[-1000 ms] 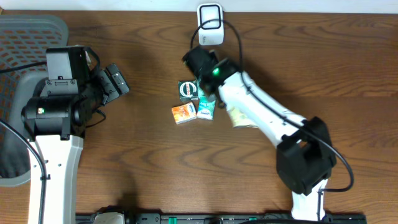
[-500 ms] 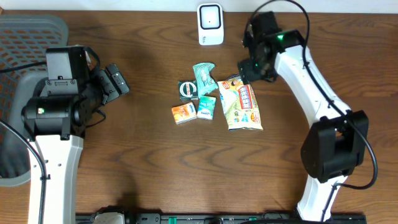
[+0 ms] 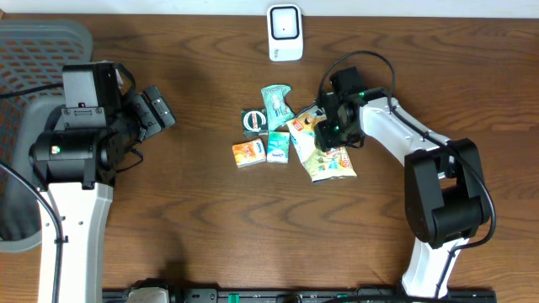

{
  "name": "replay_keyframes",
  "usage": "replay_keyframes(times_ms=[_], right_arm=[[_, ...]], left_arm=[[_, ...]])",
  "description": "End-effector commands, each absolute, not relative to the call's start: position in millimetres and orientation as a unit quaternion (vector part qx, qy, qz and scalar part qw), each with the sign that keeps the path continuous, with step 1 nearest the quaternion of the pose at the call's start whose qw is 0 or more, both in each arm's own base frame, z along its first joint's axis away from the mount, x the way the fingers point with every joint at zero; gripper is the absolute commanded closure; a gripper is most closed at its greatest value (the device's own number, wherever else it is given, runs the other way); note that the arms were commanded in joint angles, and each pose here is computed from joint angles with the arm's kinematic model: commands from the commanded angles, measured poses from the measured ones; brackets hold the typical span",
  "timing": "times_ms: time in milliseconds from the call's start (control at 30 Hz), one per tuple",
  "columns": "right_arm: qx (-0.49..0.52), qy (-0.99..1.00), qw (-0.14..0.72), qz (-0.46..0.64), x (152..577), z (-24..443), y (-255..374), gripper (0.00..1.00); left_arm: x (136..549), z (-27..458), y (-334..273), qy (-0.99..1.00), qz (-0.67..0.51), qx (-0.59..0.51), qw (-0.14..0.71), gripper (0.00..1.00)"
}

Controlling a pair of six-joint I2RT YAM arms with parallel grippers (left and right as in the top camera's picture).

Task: Scan the item barcode

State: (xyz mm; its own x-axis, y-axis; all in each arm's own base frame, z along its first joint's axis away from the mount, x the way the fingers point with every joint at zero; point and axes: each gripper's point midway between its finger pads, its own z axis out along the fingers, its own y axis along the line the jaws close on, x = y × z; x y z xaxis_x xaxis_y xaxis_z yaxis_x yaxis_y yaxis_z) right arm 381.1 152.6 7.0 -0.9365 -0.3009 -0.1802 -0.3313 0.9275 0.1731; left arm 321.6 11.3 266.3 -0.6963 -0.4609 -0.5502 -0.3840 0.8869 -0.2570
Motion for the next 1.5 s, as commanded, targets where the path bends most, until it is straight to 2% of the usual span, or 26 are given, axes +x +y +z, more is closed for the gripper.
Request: replay_keyframes(times_ms=[0,67,300,467,767,933,1167,1467], right_arm=[[-0.159,0.978,0.081,0.107,381.3,12.7,156.5,0.79],[-0.142,0.98,0.089,0.11,388.1,22.0,157.2,0.99],[-0.11,0.971,0.171,0.127,434.9,94.0,163.1,0.99],[-0.116,0.934,0.302,0.15,488.9,161.9,179.0,0.99],[-0.132,0.829,0.51,0.187,562.1,239.1,210.1,0.99],[-0.14,0.784,0.57,0.203,584.5,247.0,230.8,0.99],[-0.137,0.714,0.654,0.21,619.3,233.7,245.0,0.99],[-0.104,0.685,0.696,0.189,639.8,203.1,235.7,0.99]], left_arm=[[322.0,269.7,14.9,0.918,-0.054,-0.228,0.32,0.02],[322.0,269.7,14.9,0.918,-0.054,-0.228,0.32,0.02],[322.1,269.7,14.9,0.918,-0.055,-0.228,0.32,0.02],[322.0,269.7,14.9,0.918,-0.054,-0.228,0.32,0.02],[322.1,269.7,14.9,0.918,-0.055,-0.228,0.32,0.02],[322.0,269.7,14.9,0.918,-0.054,-0.228,0.32,0.02],[322.1,269.7,14.9,0.918,-0.055,-0.228,0.32,0.02],[322.1,269.8,14.9,0.918,-0.054,-0.228,0.32,0.02]])
